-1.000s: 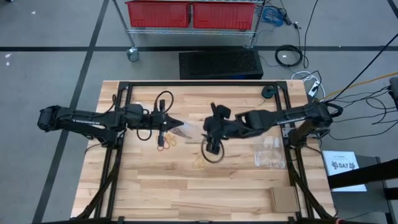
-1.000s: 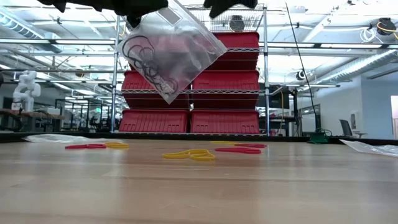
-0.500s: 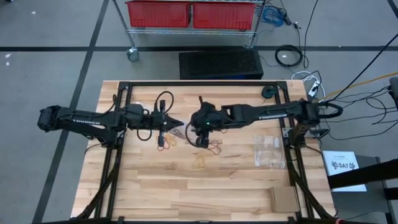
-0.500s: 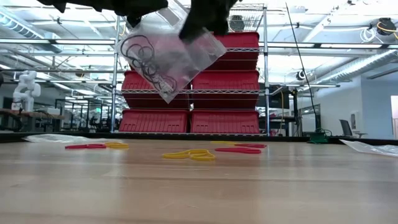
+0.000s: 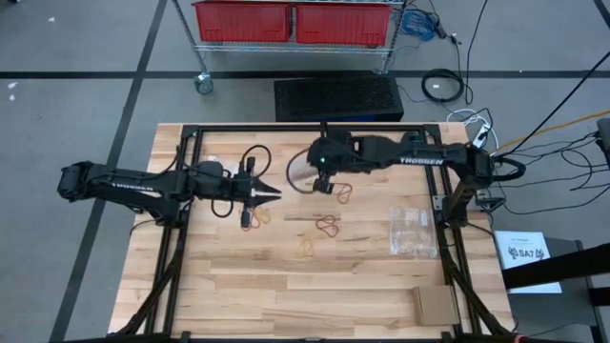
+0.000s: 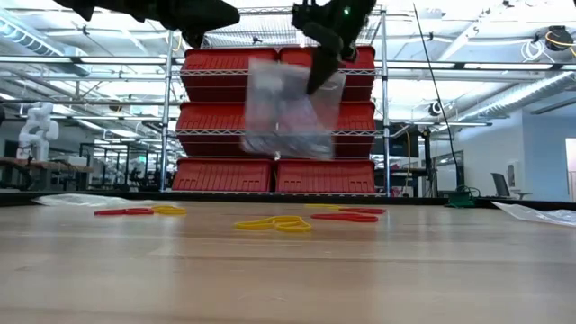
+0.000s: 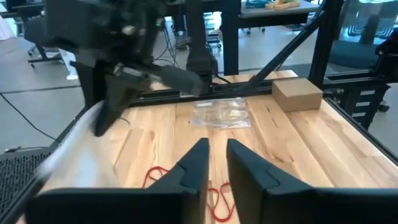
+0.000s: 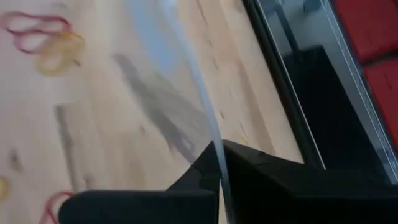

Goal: Sort rubber bands
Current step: Put the zip bag on the table

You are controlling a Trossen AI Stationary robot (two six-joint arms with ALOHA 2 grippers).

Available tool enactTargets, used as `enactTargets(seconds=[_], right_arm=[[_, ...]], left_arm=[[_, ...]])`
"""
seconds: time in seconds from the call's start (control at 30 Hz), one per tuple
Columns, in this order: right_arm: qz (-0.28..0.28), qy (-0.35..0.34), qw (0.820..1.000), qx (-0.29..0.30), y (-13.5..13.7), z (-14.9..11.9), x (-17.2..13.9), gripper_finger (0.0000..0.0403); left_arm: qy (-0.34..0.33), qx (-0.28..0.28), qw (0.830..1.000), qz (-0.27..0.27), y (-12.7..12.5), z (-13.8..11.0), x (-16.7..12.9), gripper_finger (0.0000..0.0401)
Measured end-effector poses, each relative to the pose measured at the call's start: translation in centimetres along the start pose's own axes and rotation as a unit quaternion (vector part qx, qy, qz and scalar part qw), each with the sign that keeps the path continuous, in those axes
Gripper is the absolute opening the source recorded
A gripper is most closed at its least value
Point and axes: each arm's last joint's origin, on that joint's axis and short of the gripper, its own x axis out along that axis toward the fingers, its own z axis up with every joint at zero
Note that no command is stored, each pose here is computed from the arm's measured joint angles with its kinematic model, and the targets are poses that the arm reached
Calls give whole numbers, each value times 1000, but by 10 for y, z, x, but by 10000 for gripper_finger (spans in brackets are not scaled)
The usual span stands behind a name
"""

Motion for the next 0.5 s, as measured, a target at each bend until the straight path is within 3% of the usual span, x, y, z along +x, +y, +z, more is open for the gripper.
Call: enactTargets(seconds=[0.23,0.37,0.5], right_arm=[[-31,77,995,55,-61,-16,12,0],[-15,124,984,125,-103,-32,20,0],[-15,147,972,185,-142,-48,26,0]], left_arm=[[9,-6,1000,18,1,-1,0,123],[48,-14,998,46,2,-9,-1,113],[74,-26,995,63,2,-14,-1,79]])
